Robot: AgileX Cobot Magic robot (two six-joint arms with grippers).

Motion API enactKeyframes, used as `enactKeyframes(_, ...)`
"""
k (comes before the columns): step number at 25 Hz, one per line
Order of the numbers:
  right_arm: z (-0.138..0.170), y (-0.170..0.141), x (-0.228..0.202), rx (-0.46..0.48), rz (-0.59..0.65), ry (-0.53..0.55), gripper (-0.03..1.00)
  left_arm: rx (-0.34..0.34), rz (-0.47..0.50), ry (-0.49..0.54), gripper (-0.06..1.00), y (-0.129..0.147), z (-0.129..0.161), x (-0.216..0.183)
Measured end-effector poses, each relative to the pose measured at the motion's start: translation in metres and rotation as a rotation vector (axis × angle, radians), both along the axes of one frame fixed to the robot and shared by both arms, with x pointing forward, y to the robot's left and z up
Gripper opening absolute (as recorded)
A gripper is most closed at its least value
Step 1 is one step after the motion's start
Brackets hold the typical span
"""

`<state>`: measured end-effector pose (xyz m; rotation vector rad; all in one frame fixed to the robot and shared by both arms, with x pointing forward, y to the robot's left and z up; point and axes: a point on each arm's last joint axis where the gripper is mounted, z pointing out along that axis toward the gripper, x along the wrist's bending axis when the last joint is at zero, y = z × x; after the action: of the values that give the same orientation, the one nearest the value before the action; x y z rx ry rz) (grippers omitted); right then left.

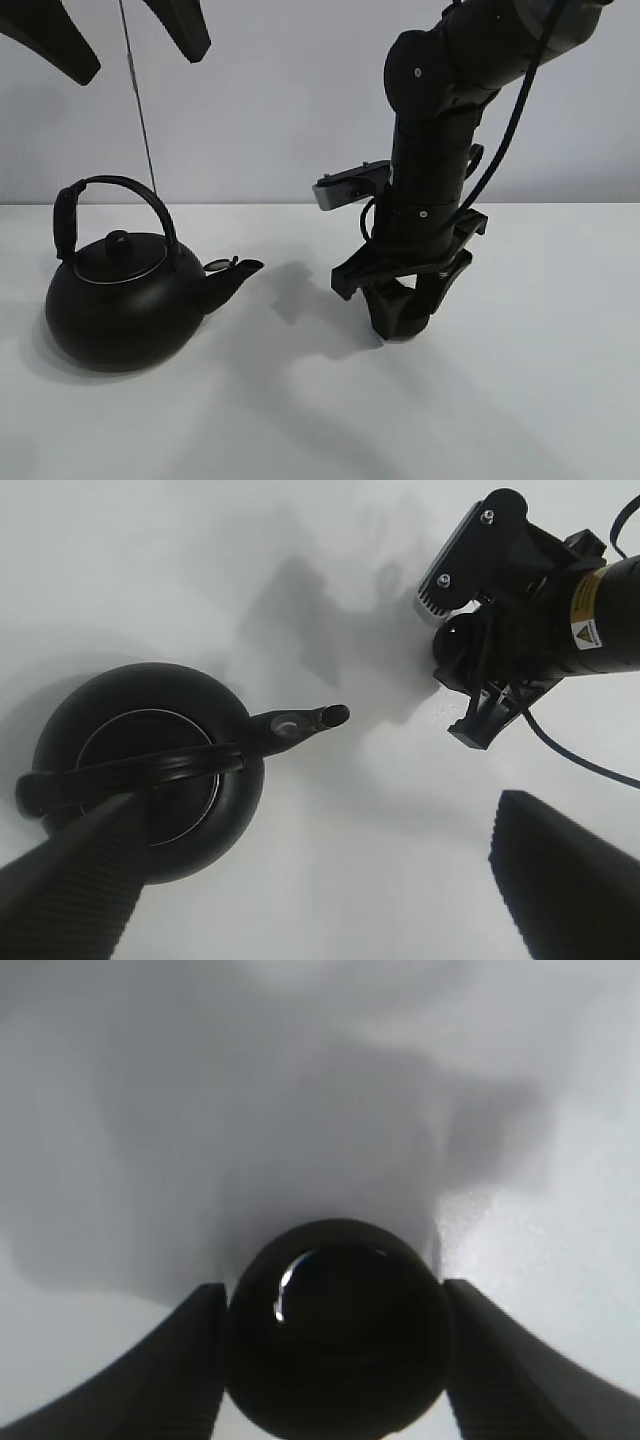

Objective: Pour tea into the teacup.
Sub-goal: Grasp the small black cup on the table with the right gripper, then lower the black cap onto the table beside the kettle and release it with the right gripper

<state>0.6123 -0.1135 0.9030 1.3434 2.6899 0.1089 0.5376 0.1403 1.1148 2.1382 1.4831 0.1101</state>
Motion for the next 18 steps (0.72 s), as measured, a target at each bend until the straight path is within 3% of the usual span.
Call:
enactKeyframes(9, 0.013, 0.001, -0.001, 0.032, -0.033, -0.018, 0.4, 0.0, 0.0, 0.0, 0.67, 0.0, 0.0, 0.0)
enactKeyframes(13, 0.036, 0.002, -0.005, 0.064, 0.005, -0.041, 0.4, 0.0, 0.0, -0.001, 0.67, 0.0, 0.0, 0.0)
enactKeyframes(18, 0.04, 0.006, -0.008, 0.075, 0.033, -0.022, 0.4, 0.0, 0.0, -0.001, 0.67, 0.0, 0.0, 0.0)
